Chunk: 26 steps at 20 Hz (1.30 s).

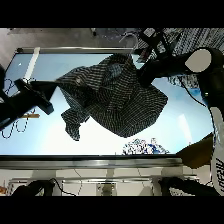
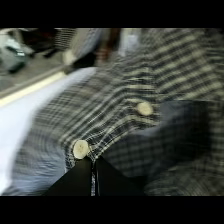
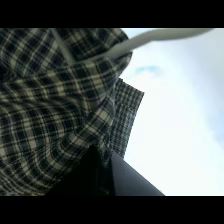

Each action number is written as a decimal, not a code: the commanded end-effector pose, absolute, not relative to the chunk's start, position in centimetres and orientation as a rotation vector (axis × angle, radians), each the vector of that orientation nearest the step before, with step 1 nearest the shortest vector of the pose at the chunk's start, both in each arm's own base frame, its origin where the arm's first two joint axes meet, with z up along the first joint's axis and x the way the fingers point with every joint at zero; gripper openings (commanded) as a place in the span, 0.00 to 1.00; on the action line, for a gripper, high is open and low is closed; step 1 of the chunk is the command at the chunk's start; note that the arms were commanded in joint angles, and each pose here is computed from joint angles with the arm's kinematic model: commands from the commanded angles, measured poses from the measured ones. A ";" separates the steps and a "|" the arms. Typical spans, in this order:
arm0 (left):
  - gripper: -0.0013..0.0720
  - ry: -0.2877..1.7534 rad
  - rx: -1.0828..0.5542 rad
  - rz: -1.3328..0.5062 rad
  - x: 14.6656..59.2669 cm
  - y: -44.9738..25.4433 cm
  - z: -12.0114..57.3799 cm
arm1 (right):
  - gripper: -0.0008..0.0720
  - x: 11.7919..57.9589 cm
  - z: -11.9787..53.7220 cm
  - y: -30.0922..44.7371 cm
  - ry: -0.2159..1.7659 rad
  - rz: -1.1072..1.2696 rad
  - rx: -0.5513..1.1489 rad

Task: Fold the clothes and pants, and hang the long-sleeved shirts on hangers.

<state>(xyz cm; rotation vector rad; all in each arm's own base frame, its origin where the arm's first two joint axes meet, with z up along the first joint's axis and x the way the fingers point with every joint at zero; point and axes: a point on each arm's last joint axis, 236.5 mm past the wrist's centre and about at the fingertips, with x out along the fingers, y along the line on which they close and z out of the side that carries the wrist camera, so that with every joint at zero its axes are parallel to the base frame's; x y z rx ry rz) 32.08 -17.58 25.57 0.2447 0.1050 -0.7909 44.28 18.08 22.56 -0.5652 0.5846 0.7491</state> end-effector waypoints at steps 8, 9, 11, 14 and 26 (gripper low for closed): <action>0.09 0.446 0.341 -1.050 28.8 -27.4 14.3 | 0.05 48.0 31.1 17.1 0.406 0.470 -0.042; 0.09 0.456 0.322 -1.024 29.8 -27.4 13.8 | 0.05 47.8 33.2 16.6 0.350 0.445 -0.016; 0.11 0.428 0.245 -0.996 30.9 -27.9 14.7 | 0.05 47.1 36.9 15.8 0.240 0.417 -0.003; 0.62 0.310 0.115 -0.989 30.7 -28.5 19.2 | 0.05 46.0 40.1 13.1 0.154 0.319 -0.026; 0.67 -0.154 0.078 -0.807 24.6 -20.5 35.0 | 0.05 37.1 47.3 -16.4 -0.087 -0.546 0.375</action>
